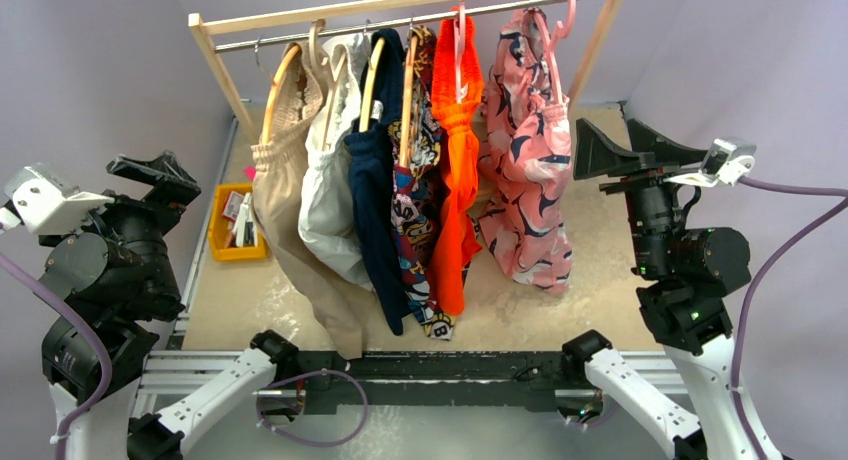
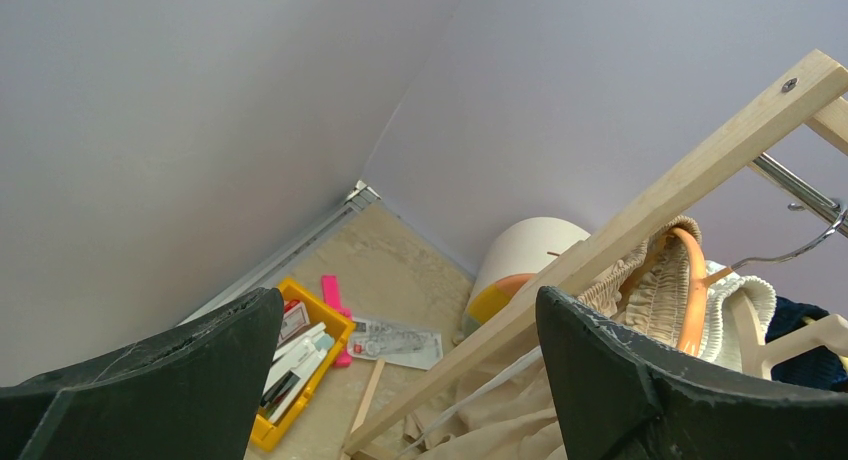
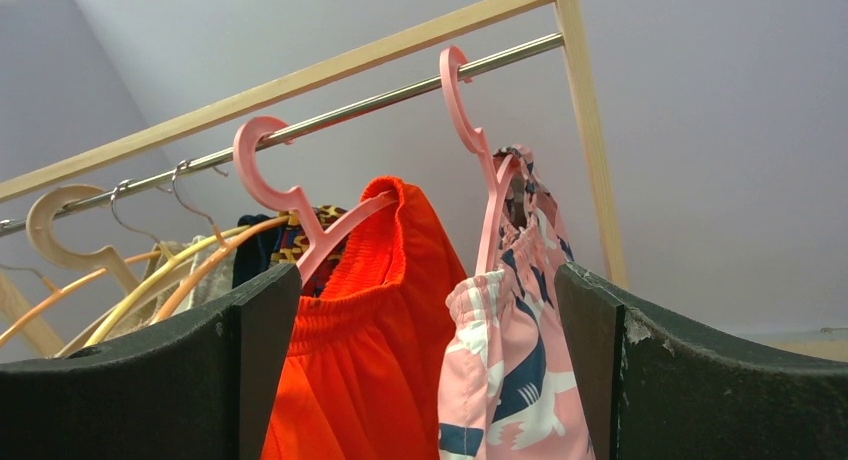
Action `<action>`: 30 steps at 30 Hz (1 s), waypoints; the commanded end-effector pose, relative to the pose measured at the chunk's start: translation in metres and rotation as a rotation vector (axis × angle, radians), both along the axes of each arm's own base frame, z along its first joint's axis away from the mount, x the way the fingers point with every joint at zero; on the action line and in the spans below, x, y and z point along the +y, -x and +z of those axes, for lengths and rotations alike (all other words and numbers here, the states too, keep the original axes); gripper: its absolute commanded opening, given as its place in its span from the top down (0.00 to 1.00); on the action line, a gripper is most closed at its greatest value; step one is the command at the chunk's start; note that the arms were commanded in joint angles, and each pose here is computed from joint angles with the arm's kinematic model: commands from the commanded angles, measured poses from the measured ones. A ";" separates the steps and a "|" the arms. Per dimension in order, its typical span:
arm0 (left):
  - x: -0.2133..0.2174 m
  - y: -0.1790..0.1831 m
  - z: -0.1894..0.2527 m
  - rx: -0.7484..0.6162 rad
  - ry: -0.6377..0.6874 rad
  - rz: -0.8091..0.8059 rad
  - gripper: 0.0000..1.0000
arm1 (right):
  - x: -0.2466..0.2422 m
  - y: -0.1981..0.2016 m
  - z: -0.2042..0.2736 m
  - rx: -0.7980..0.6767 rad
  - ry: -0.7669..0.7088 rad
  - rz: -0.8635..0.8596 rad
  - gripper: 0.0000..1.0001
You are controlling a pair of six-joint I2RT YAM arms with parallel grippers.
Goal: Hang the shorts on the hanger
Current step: Reset both arms
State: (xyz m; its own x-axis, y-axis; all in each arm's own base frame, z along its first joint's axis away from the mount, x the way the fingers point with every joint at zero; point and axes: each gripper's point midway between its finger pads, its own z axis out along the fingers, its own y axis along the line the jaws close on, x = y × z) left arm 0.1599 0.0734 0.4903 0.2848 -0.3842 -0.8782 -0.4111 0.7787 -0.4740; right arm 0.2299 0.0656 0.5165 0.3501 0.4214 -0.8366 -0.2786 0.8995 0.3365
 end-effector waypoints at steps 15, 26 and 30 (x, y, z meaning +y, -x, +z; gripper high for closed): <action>-0.003 -0.004 0.001 0.006 -0.016 -0.011 0.04 | -0.001 0.006 0.019 -0.063 -0.016 0.001 0.01; -0.003 -0.003 0.002 0.005 -0.021 -0.015 0.04 | 0.000 0.003 0.017 -0.060 -0.013 0.001 0.01; -0.003 -0.003 0.002 0.006 -0.024 -0.016 0.04 | 0.000 0.003 0.018 -0.061 -0.013 0.004 0.01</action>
